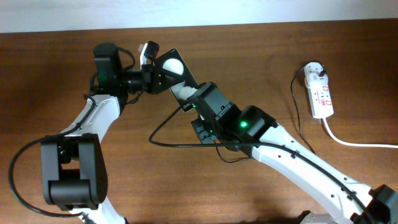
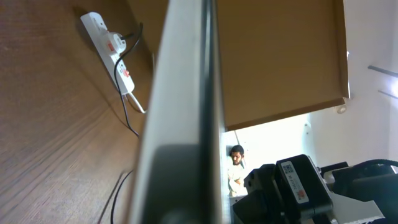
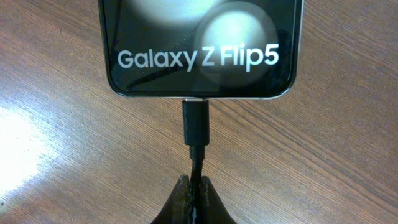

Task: Plug charger to phone and switch on socket

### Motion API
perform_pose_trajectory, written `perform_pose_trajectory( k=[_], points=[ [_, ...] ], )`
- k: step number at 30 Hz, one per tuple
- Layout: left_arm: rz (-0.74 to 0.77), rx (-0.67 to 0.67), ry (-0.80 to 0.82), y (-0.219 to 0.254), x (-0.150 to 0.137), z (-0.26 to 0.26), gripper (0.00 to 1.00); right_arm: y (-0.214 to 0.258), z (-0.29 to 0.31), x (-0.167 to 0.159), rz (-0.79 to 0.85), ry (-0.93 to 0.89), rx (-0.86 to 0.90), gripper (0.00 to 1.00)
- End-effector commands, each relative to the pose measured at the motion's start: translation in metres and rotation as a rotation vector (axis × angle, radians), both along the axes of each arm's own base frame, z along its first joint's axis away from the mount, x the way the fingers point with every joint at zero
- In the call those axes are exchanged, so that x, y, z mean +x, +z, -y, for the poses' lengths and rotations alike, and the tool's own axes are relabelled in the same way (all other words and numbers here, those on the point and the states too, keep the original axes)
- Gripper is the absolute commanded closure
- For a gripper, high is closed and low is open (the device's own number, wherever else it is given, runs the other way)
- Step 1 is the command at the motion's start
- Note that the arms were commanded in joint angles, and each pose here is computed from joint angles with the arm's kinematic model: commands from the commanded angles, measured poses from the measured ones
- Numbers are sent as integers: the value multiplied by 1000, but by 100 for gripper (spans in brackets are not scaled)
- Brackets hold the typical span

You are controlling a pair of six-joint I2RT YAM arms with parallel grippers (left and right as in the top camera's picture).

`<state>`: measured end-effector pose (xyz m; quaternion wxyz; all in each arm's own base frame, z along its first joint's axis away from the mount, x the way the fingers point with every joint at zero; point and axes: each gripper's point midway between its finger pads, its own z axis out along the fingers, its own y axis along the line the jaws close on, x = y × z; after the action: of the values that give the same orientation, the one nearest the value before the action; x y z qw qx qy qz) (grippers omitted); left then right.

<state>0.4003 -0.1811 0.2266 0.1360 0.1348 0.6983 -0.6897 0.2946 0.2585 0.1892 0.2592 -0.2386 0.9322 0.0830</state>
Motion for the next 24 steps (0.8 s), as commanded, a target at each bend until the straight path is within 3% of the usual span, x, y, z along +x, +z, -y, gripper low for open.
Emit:
perform_pose_trajectory(
  k=[1, 2, 4, 5, 8, 11, 17, 20, 24],
  points=[
    [5, -13, -29, 8, -4, -1, 100, 5, 1, 1, 23, 51, -31, 96],
    [5, -13, -28, 8, -4, -1, 100, 5, 1, 2, 29, 63, -37, 94],
    [5, -13, -28, 8, -4, -1, 100, 8, 2, 1, 27, 62, -39, 42],
    [11, -13, -28, 8, -4, -1, 100, 15, 5, -2, 21, 60, -42, 31],
    [123, -14, -31, 17, -1, 0, 100, 68, 14, -10, 61, 28, 11, 17],
    [248, -23, -69, 54, -9, 24, 100, 151, 45, -35, 190, 7, 98, 15],
    [463, -87, -139, 122, -33, 68, 100, 230, 100, -87, 385, -56, 313, 1],
    [441, -134, -64, 142, -18, 85, 100, 254, 123, -110, 443, -83, 413, 1],
    [339, -83, 44, 120, 9, 110, 100, 255, 124, -114, 409, -123, 469, 1]
  ],
)
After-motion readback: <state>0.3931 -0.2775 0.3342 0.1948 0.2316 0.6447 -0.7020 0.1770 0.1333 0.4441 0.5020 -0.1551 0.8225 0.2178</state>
